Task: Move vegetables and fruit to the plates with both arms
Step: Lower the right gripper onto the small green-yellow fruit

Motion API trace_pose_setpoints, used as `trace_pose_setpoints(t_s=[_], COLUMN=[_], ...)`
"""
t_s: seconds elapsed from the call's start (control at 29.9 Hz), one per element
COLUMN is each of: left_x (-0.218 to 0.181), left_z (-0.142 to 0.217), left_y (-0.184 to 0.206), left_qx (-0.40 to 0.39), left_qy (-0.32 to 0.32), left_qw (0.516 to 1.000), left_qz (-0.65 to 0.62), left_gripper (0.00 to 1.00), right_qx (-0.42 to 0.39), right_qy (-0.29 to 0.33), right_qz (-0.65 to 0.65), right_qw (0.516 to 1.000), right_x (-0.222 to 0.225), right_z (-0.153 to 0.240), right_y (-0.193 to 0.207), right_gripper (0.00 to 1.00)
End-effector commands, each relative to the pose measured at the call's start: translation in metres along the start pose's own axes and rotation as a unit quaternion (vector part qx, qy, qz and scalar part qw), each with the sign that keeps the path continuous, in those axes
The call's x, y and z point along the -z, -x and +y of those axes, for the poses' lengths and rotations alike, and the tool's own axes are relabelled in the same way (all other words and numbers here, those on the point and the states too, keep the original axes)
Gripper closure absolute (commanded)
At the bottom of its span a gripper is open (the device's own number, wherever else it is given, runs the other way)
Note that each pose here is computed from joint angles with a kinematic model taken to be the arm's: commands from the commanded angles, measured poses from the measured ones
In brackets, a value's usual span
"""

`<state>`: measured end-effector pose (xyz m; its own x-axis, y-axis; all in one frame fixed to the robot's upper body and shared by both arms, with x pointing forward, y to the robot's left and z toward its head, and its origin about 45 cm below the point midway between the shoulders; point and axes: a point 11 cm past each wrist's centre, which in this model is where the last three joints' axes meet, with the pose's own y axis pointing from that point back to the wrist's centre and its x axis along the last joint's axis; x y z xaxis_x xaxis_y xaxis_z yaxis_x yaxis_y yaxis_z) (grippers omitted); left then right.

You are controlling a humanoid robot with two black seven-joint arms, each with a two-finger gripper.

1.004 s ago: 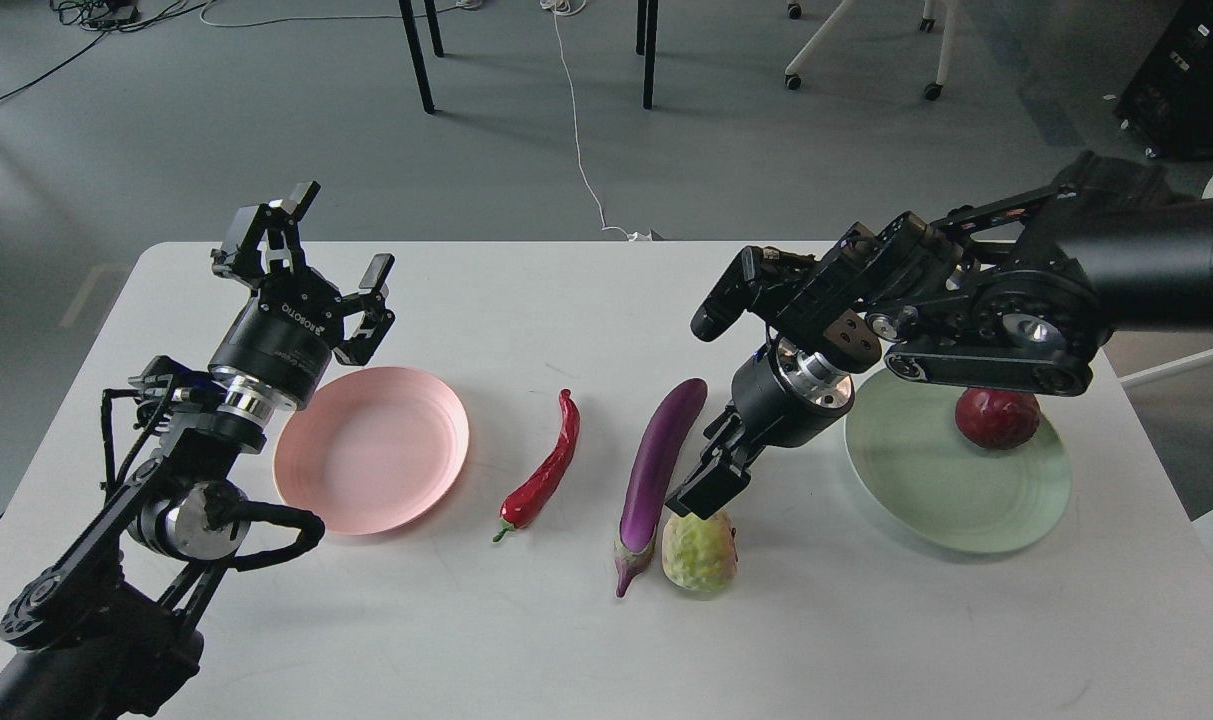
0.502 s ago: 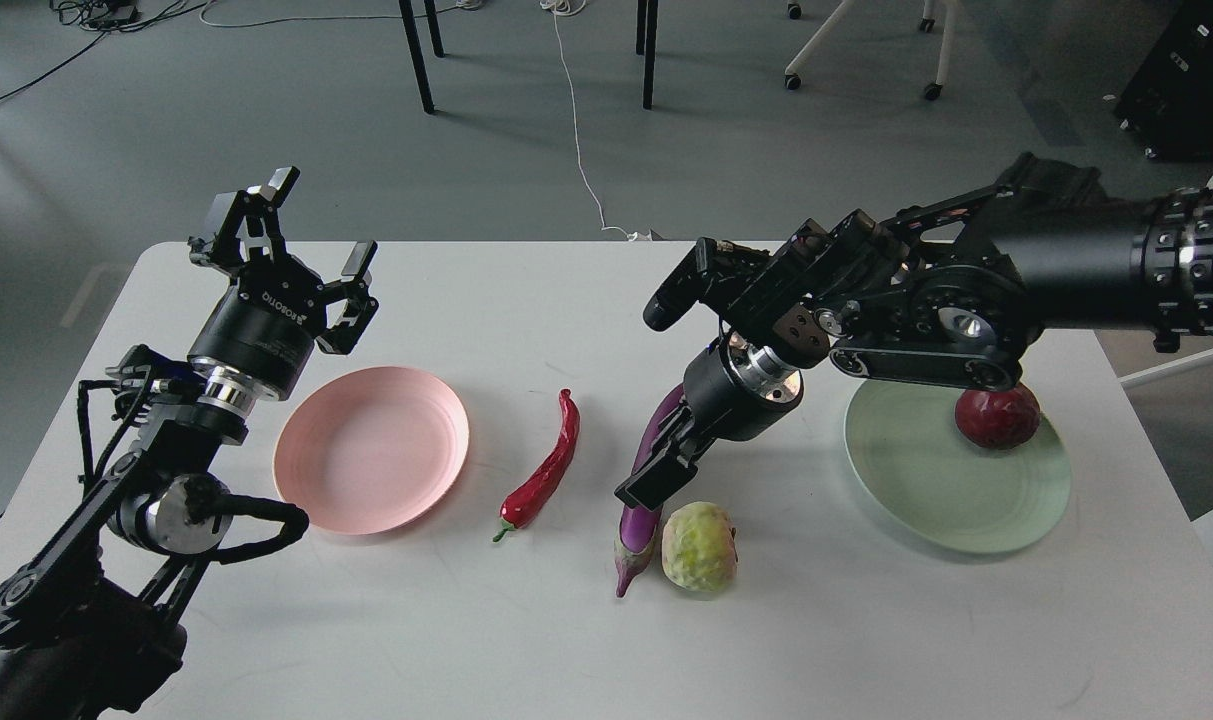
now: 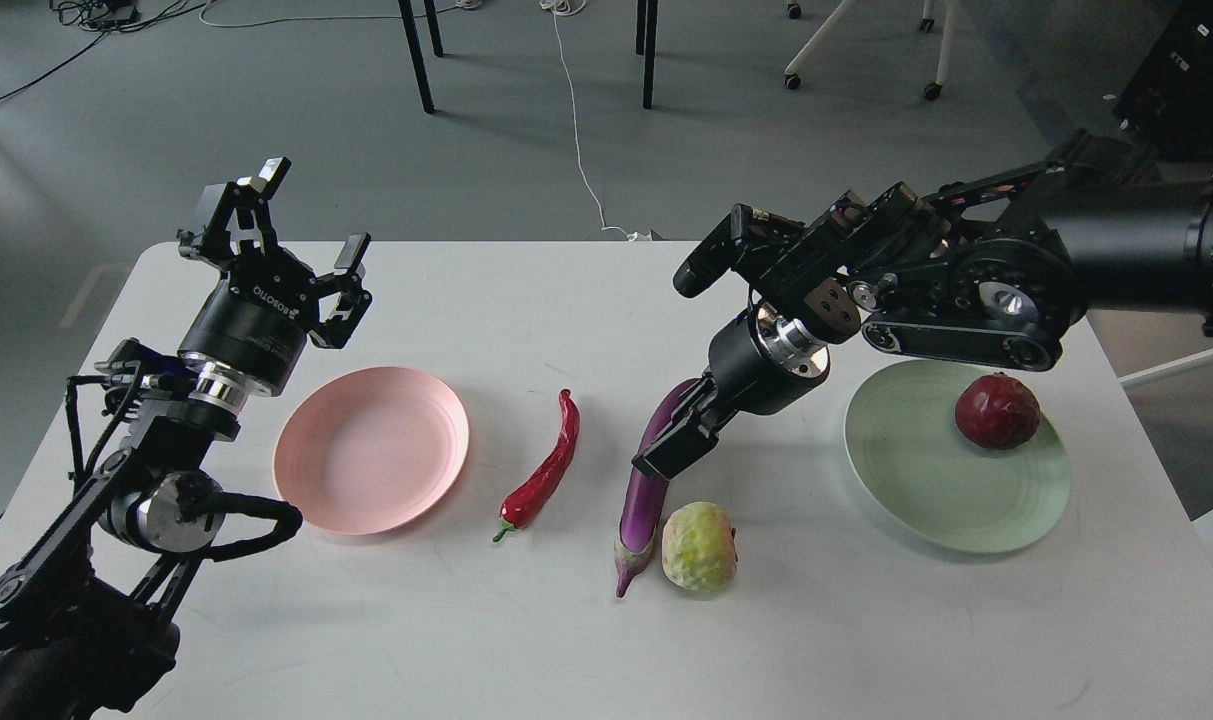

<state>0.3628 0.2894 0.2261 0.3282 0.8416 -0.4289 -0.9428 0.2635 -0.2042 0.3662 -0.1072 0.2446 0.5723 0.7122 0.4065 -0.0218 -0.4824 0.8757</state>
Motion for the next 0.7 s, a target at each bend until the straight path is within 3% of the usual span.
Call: trace_pose_setpoints(t_s=[0.0,0.3,0.67], left_x=[0.002,0.004,0.004], left_z=[0.000,-0.001,0.000], left_y=[0.002,0.004,0.003], left_qx=[0.001,0.001,-0.001], left_qy=[-0.001,0.002,0.004], left_qw=[1.000,1.000,1.000], left_qz=[0.003,0.009,0.010], left_gripper=[0.01,0.01,0.01], right_qx=[-0.001,0.016,0.059], right_qy=[-0.002,-0.029,0.000], right_qz=[0.001,-0.003,0.033], right_qw=[1.000,0.999,0.998], right_x=[0.001,0.016,0.004], right_z=[0.000,-0.004,-0.005], right_y=[-0.001,0.016,0.034], right_gripper=[0.03,0.03,0.03])
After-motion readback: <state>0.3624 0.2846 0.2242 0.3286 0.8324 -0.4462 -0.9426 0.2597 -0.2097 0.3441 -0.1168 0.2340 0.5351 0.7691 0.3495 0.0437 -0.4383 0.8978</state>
